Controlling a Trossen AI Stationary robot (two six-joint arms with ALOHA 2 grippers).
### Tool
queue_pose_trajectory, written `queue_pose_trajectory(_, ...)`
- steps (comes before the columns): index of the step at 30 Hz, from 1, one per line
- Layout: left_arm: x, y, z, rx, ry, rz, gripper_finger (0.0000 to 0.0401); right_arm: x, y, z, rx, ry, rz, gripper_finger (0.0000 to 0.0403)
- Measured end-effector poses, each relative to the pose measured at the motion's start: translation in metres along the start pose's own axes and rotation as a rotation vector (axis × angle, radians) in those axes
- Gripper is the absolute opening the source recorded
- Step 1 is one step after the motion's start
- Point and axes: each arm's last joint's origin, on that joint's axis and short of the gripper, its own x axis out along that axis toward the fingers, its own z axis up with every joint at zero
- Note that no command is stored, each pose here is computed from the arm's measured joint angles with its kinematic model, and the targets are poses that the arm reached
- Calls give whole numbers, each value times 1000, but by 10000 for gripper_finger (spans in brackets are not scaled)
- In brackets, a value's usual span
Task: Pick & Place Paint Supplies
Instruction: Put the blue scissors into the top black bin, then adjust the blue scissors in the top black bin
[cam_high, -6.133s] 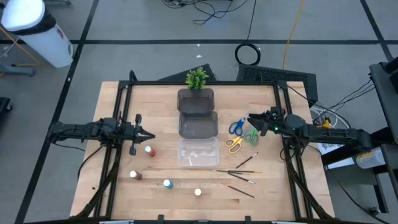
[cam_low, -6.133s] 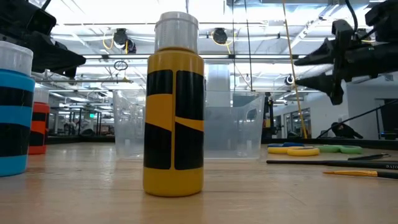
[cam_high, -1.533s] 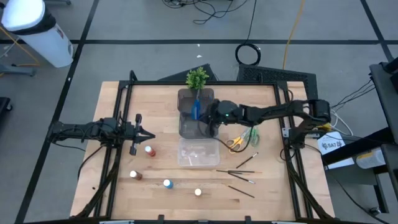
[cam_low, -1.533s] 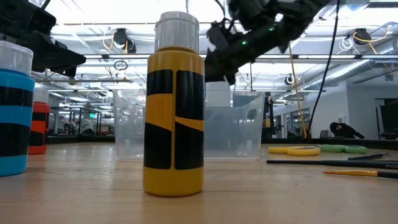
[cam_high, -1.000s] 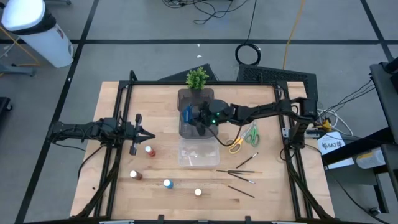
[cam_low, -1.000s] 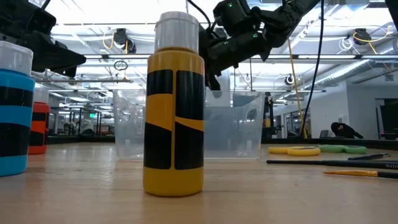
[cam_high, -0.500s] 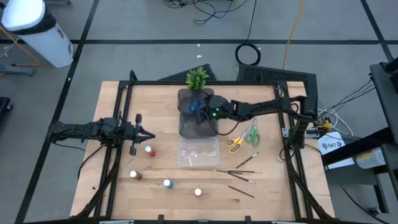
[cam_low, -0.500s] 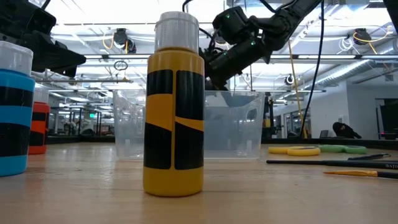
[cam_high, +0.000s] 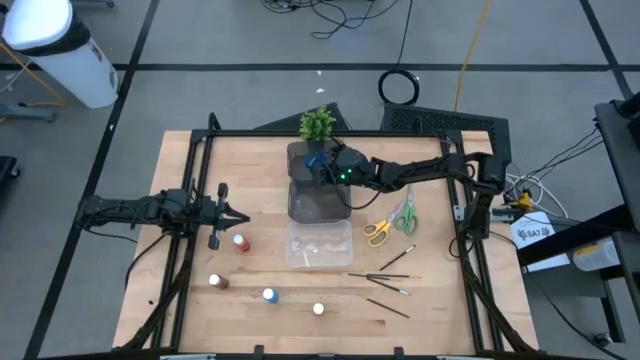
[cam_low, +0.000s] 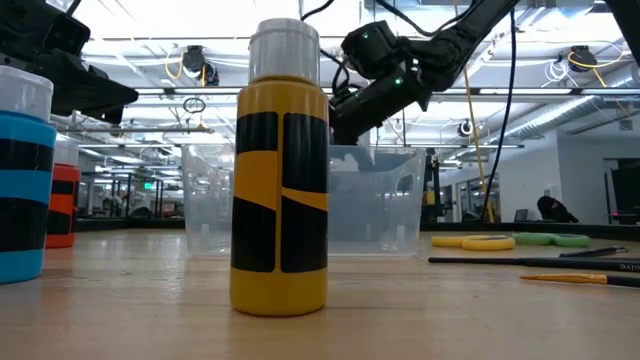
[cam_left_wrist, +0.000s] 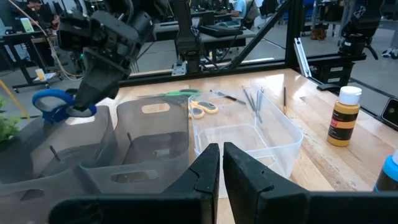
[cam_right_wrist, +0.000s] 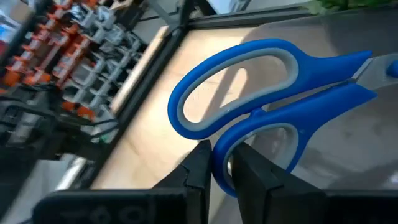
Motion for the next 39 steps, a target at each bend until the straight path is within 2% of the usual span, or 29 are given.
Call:
queue_pose_trajectory(11, 0, 0, 0, 0, -1, 0, 35, -3, 5, 1, -23, -88, 104, 96)
queue_pose_trajectory(22, 0, 0, 0, 0, 0, 0, 35, -5, 13, 0, -127, -126, 157, 151)
queue_pose_trajectory(24, 0, 0, 0, 0, 0, 0, 35, -5, 16, -1, -199, -130, 179, 156)
queue_pose_trajectory(29, 0, 0, 0, 0, 0, 0, 35, -10, 31, -15, -606, -40, 380, 164)
queue_pose_trajectory(31, 0, 0, 0, 0, -1, 0, 35, -12, 38, -27, -714, -22, 388, 166)
queue_pose_trajectory(33, 0, 0, 0, 0, 0, 0, 35, -13, 41, -39, -820, 1, 308, 169)
queue_pose_trajectory(36, 0, 0, 0, 0, 0, 0, 35, -14, 38, -51, -967, 39, 120, 173)
queue_pose_trajectory(39, 0, 0, 0, 0, 0, 0, 35, -16, 36, -55, -1052, 37, 20, 173)
